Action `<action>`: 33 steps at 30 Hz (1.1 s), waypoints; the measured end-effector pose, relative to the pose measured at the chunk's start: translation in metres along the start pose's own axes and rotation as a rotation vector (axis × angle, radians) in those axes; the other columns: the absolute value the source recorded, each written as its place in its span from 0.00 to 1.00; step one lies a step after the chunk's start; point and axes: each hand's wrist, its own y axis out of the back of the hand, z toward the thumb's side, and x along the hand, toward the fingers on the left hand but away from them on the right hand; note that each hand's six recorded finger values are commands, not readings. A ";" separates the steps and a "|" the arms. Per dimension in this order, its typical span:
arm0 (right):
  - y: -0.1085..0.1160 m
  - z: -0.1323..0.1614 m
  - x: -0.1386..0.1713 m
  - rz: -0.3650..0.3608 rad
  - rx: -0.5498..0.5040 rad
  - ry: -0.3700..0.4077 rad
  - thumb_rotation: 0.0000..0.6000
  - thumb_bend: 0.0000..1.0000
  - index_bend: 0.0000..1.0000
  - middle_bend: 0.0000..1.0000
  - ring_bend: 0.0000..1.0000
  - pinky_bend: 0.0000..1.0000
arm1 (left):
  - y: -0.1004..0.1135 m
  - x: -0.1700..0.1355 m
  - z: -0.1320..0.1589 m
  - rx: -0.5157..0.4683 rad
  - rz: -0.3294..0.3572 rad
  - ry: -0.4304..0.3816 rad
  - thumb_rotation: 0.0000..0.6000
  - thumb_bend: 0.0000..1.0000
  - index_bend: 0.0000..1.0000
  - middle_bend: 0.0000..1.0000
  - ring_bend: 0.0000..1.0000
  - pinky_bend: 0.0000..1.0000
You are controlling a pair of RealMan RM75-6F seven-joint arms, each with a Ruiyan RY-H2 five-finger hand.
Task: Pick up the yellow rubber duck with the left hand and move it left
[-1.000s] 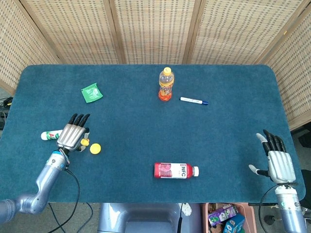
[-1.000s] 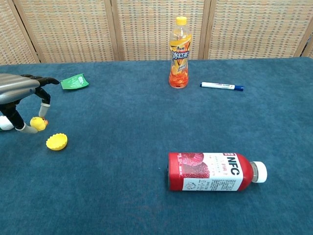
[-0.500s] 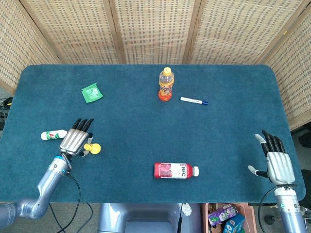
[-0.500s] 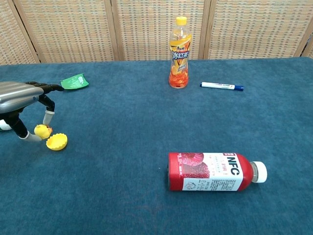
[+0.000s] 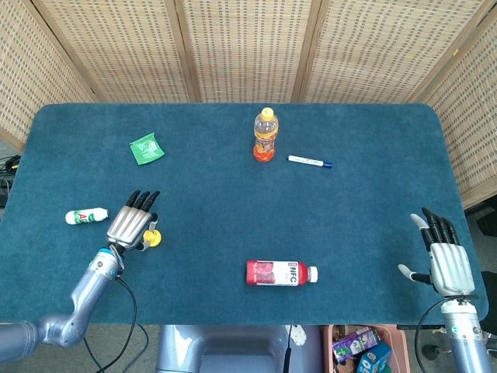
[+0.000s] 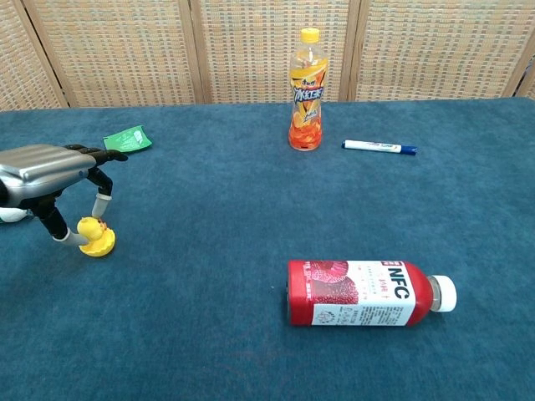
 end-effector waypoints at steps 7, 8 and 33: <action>0.000 0.000 0.000 0.000 0.001 -0.001 1.00 0.00 0.00 0.00 0.00 0.00 | -0.005 0.002 0.003 0.011 -0.019 -0.004 1.00 0.20 0.58 0.00 0.00 0.00; 0.000 0.000 0.000 0.000 0.000 -0.002 1.00 0.00 0.00 0.00 0.00 0.00 | -0.006 0.002 0.003 0.014 -0.021 -0.002 1.00 0.21 0.58 0.00 0.00 0.00; 0.002 0.003 0.002 -0.005 -0.006 0.013 1.00 0.00 0.00 0.00 0.00 0.00 | 0.027 -0.024 -0.011 -0.078 0.114 0.037 1.00 0.15 0.14 0.00 0.00 0.00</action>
